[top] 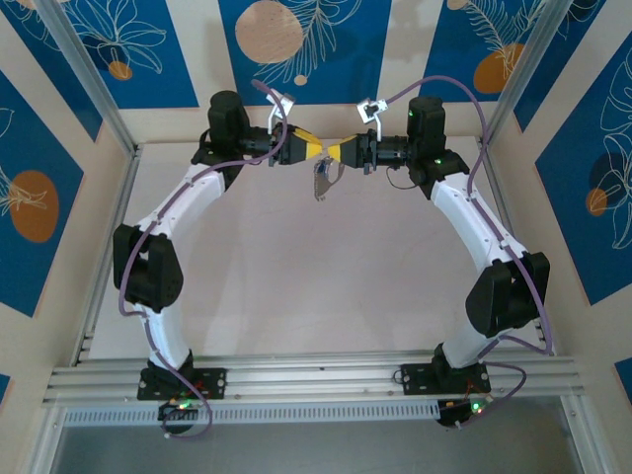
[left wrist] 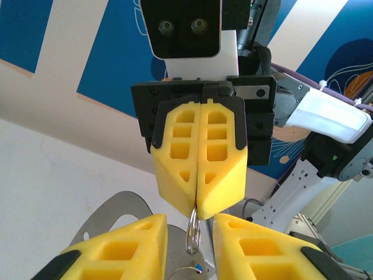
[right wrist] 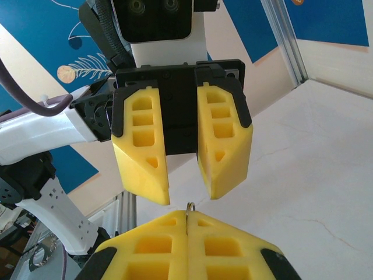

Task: Put the keys on the keyring

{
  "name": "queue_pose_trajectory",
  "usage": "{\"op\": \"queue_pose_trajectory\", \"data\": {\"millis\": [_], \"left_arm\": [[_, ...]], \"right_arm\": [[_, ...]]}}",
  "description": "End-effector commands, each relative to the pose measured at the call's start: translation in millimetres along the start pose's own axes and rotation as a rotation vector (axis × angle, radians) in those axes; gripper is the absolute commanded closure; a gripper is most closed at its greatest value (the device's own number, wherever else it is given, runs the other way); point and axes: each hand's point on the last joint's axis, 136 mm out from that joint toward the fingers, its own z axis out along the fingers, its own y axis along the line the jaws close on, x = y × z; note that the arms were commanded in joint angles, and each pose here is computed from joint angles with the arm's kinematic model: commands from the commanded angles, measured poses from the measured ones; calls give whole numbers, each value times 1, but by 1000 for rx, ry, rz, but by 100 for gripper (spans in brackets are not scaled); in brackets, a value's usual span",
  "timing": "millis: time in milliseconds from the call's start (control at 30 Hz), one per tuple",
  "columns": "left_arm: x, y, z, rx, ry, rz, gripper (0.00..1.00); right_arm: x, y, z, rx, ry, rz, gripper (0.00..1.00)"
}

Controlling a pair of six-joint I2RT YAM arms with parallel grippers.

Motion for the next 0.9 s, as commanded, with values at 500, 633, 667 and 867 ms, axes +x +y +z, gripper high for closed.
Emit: {"op": "queue_pose_trajectory", "data": {"millis": [500, 633, 667, 867], "left_arm": [[-2, -11, 12, 28, 23, 54, 91], [-3, -12, 13, 30, 23, 56, 100], [-3, -13, 13, 30, 22, 58, 100], [-9, -16, 15, -12, -8, 71, 100]], "right_arm": [[-4, 7, 4, -18, -12, -30, 100], [-3, 6, 3, -14, -10, -28, 100], [-3, 6, 3, -14, -11, -30, 100], [-9, 2, -8, 40, -48, -16, 73]]}}
